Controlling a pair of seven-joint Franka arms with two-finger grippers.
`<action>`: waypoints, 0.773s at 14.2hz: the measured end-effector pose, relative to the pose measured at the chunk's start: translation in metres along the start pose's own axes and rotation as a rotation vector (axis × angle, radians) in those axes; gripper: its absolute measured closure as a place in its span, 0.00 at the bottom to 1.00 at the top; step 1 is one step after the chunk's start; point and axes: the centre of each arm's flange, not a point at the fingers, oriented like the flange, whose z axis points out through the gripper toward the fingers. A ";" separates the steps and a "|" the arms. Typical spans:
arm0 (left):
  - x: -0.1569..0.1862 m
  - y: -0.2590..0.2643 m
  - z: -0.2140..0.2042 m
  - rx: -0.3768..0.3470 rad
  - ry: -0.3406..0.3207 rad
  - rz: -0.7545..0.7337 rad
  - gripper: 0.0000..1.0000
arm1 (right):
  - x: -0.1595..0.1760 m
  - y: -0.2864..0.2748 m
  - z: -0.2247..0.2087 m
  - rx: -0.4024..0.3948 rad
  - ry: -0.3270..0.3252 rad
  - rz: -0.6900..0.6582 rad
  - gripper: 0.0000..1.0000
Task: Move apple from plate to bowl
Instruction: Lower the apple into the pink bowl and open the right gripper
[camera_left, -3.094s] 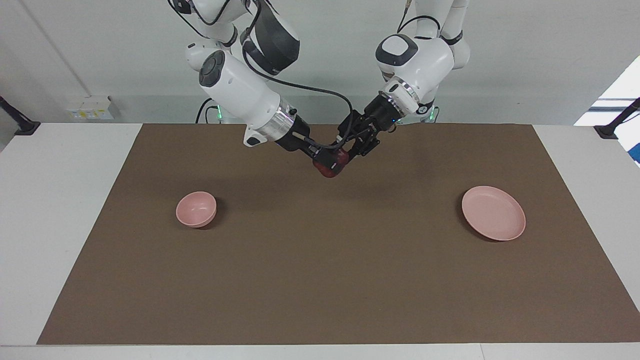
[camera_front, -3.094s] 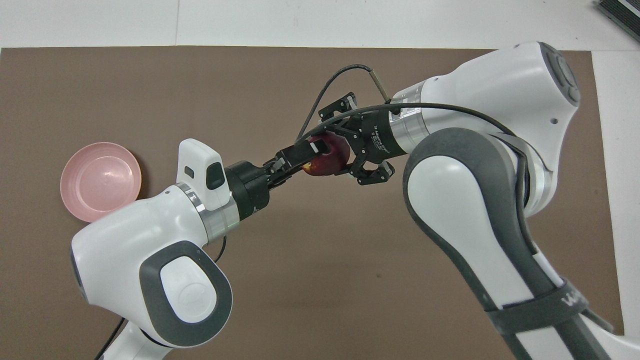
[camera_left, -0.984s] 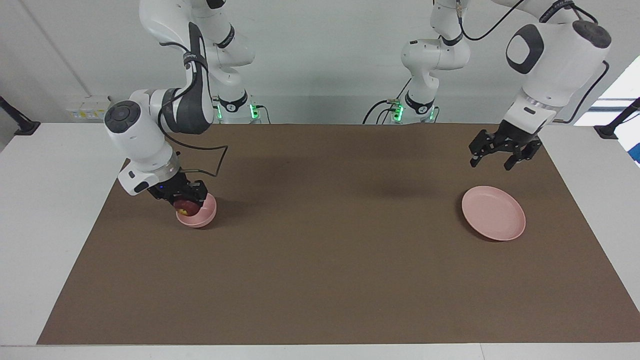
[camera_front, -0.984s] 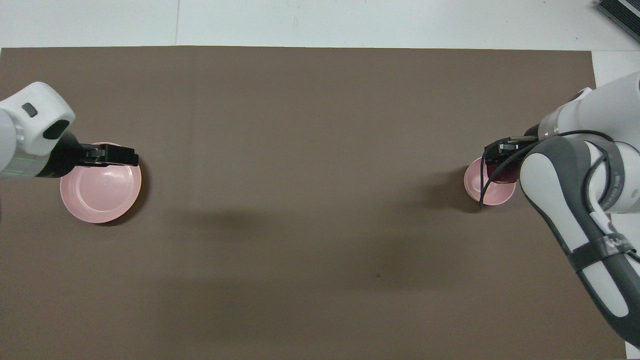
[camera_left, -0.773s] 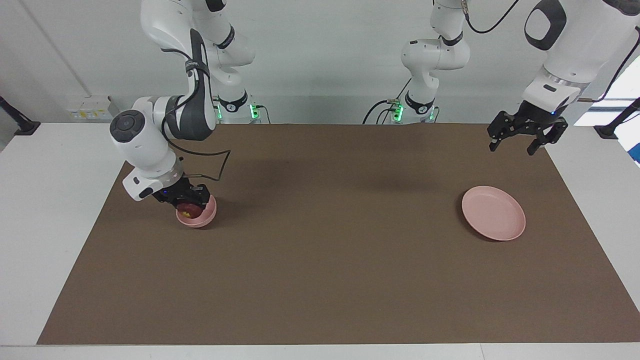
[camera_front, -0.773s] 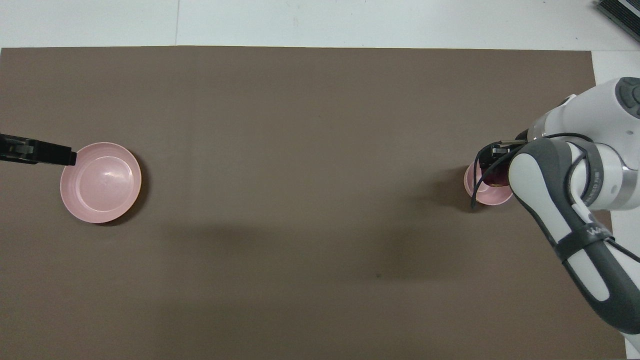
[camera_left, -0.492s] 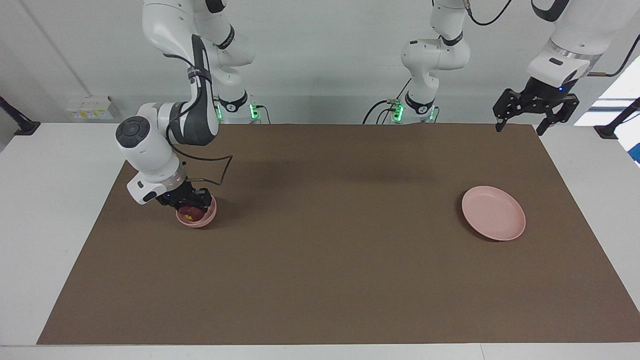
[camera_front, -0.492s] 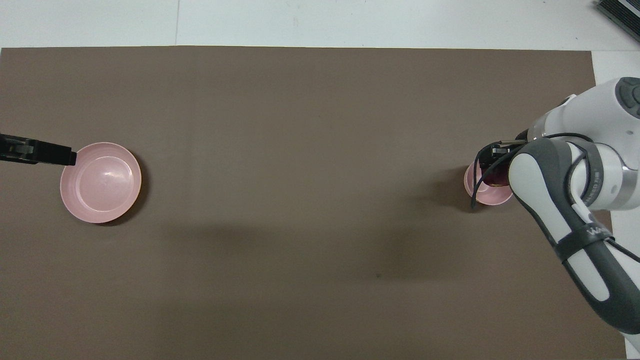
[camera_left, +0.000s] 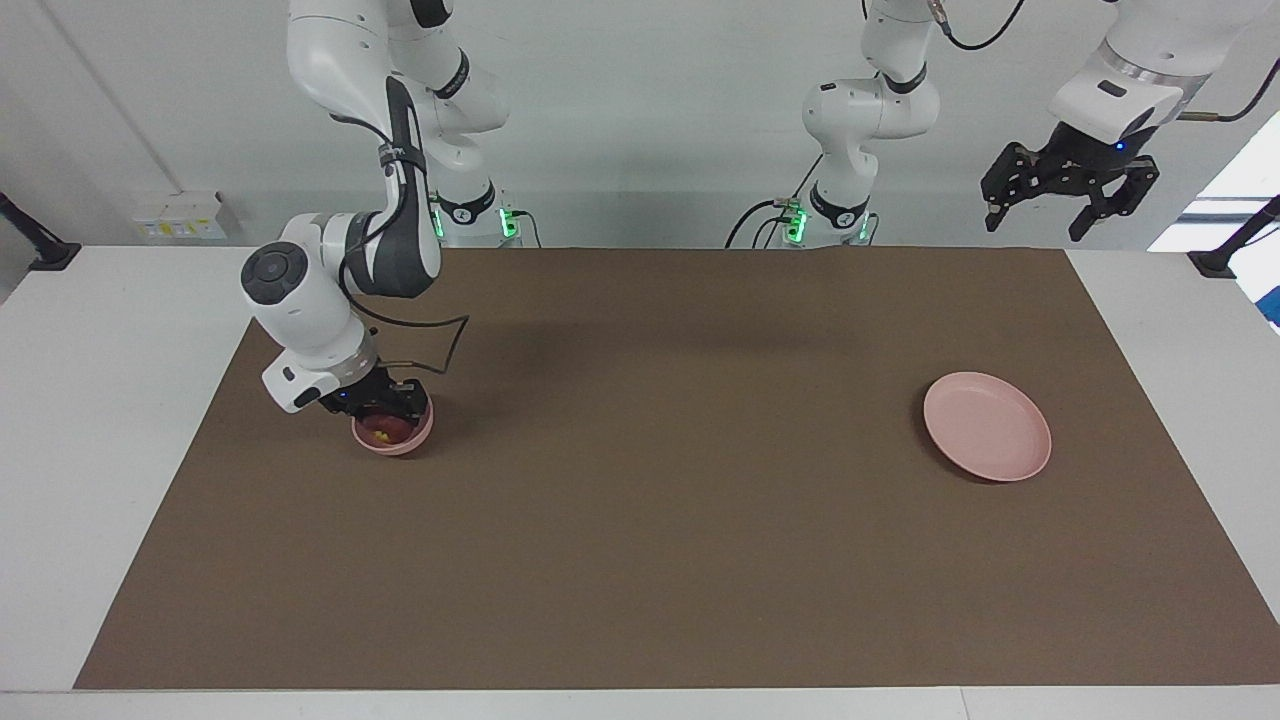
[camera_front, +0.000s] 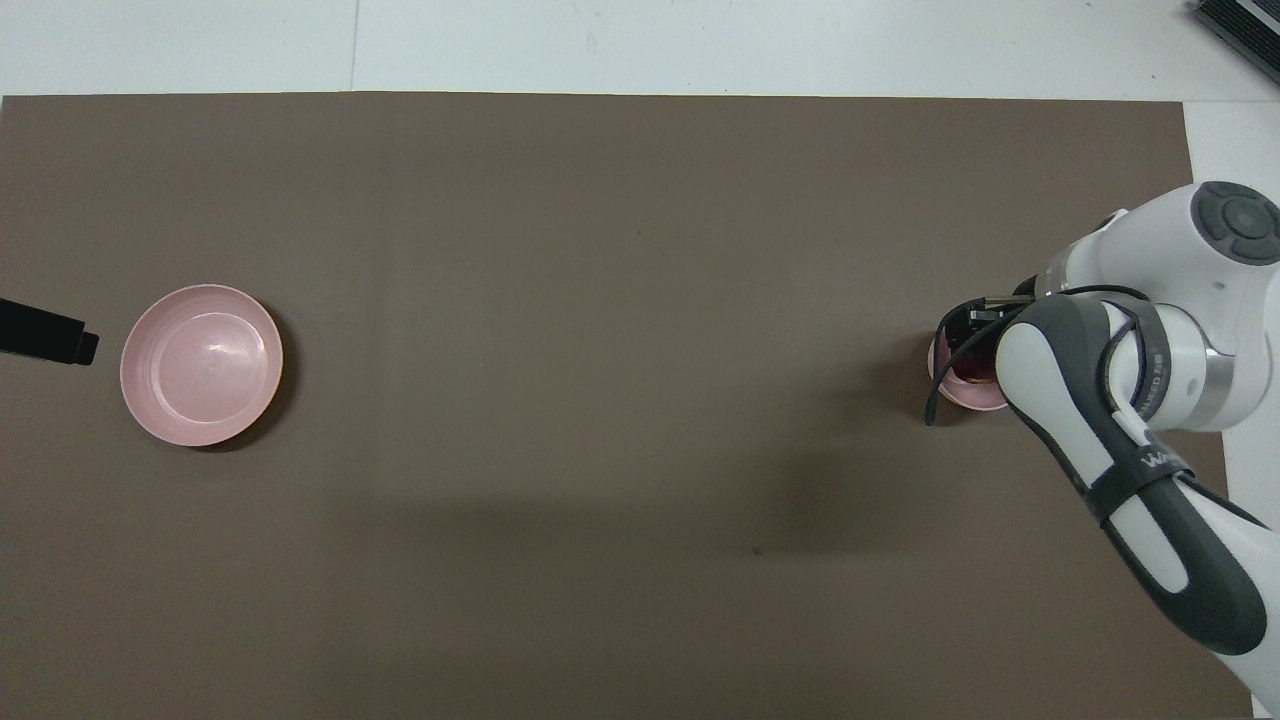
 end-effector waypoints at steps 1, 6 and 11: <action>0.000 0.000 0.000 0.000 -0.001 -0.001 0.00 | -0.001 0.000 0.002 0.000 -0.001 0.000 0.21; -0.003 -0.002 0.002 -0.002 -0.015 -0.006 0.00 | -0.003 0.001 0.012 -0.001 -0.012 0.001 0.21; -0.005 -0.006 0.001 -0.002 -0.015 -0.015 0.00 | -0.004 0.001 0.017 -0.002 -0.017 0.002 0.21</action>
